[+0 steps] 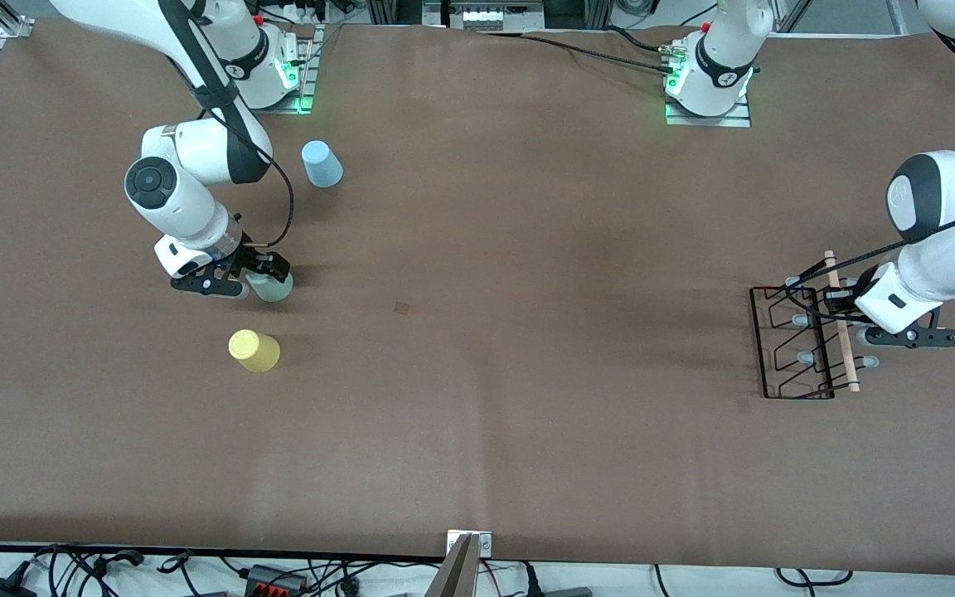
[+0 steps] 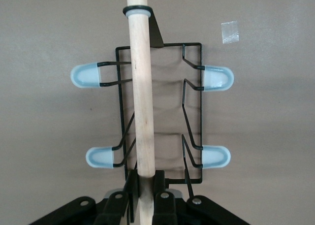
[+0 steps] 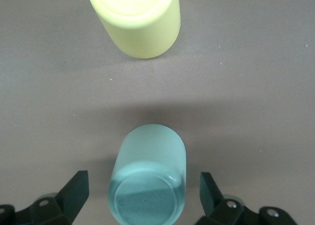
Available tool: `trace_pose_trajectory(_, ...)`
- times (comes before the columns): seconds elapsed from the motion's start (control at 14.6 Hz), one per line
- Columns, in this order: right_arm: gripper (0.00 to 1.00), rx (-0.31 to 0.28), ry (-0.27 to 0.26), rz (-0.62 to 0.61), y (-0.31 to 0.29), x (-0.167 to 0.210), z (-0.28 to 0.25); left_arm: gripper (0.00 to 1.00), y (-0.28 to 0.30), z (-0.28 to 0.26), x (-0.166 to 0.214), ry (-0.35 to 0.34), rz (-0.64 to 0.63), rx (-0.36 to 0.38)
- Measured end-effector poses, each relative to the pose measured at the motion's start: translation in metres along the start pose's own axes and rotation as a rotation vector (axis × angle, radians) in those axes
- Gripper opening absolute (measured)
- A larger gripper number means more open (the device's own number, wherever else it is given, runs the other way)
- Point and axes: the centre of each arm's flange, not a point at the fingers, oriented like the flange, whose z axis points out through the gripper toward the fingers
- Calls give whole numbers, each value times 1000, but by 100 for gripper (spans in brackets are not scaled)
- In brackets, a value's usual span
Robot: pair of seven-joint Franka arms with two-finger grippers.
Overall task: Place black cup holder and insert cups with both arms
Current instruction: 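Grasp the green cup with the right gripper while the left gripper grasps the rack, then move the rack centerward with the left gripper while the right gripper lifts the cup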
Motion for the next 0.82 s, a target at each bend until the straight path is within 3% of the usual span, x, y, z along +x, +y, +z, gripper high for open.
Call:
trace_pose_trajectory(0.27, 100, -4, -12, 2, 3, -6, 6, 16, 24, -23, 8, 9, 32, -6)
trace_pose_trajectory(0.48, 100, -4, -13, 3, 4, -7, 7, 16, 91, -68, 10, -30, 63, -24)
trace_pose_trajectory(0.62, 96, -5, -14, 3, 4, -7, 7, 16, 154, -94, 8, -17, 98, -37)
trace_pose_trajectory(0.69, 91, -4, -13, 3, 4, -7, 7, 16, 188, -100, 4, -10, 112, -46)
trace_pose_trajectory(0.82, 70, -4, -13, 3, 4, -7, 7, 16, 265, -107, -13, -9, 125, -65)
